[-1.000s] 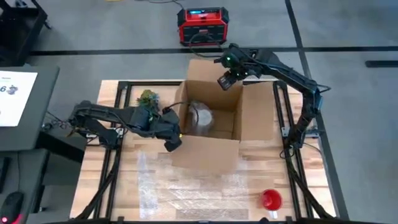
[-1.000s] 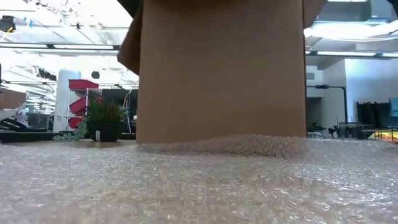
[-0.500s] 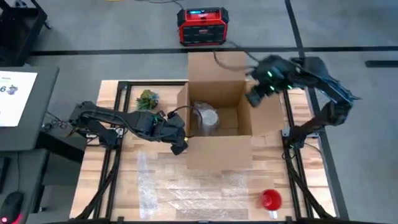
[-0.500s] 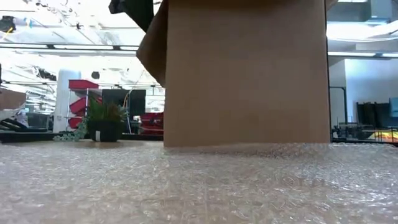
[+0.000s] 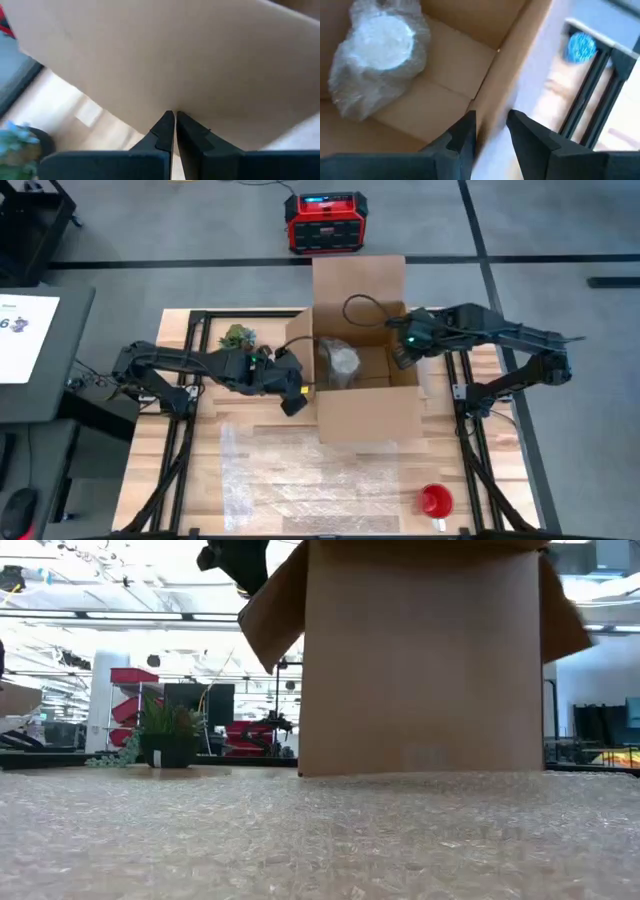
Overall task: Wrap mug
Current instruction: Wrap the red mug in the bubble wrap
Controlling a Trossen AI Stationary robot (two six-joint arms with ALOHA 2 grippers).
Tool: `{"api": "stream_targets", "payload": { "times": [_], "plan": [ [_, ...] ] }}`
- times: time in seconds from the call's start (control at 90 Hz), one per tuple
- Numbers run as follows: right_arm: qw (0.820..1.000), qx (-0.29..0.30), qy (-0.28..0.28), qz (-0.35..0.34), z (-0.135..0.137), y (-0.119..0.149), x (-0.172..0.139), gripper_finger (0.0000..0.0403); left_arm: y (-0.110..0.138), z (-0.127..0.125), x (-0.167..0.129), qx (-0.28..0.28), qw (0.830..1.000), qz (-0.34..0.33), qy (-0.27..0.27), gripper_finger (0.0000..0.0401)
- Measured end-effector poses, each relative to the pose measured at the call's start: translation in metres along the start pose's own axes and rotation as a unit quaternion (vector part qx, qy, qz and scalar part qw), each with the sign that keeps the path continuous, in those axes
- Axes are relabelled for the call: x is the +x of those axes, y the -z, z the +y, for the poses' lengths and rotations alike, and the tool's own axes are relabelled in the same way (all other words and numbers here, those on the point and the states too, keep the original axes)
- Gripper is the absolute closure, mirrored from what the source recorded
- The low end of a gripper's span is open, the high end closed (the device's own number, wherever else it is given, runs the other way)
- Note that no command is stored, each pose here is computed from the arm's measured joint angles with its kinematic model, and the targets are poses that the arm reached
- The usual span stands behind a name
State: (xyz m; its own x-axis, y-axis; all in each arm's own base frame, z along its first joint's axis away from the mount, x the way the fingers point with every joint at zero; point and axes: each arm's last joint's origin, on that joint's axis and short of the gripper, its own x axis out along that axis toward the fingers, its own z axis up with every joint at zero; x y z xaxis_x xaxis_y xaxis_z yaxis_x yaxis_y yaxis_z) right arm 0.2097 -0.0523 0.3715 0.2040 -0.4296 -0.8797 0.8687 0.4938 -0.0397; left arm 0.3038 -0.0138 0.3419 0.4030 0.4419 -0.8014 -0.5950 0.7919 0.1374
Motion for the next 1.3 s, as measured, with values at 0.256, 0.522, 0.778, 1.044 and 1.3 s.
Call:
{"api": "stream_targets", "payload": {
  "times": [0.256, 0.522, 0.778, 1.044, 1.3],
  "plan": [
    [0.997, 0.009, -0.014, -0.07, 0.001, -0.017, -0.003, 0.0296, -0.006, 0.023, -0.002, 0.016, 0.999, -0.006, -0.032, 0.0401],
    [0.986, -0.029, -0.092, -0.137, -0.002, -0.013, -0.061, 0.0296, 0.009, 0.049, -0.04, 0.001, 0.998, -0.019, -0.059, 0.0401],
    [0.961, -0.093, -0.204, -0.162, 0.011, 0.022, -0.103, 0.0296, 0.032, 0.065, -0.091, -0.022, 0.998, -0.064, 0.013, 0.0401],
    [0.948, -0.131, -0.231, -0.176, 0.049, 0.062, -0.115, 0.0296, 0.047, 0.062, -0.106, -0.001, 0.996, -0.084, 0.038, 0.0401],
    [0.948, -0.147, -0.216, -0.181, 0.077, 0.079, -0.11, 0.0296, 0.055, 0.055, -0.089, 0.001, 0.997, -0.068, 0.025, 0.0401]
  ]
}}
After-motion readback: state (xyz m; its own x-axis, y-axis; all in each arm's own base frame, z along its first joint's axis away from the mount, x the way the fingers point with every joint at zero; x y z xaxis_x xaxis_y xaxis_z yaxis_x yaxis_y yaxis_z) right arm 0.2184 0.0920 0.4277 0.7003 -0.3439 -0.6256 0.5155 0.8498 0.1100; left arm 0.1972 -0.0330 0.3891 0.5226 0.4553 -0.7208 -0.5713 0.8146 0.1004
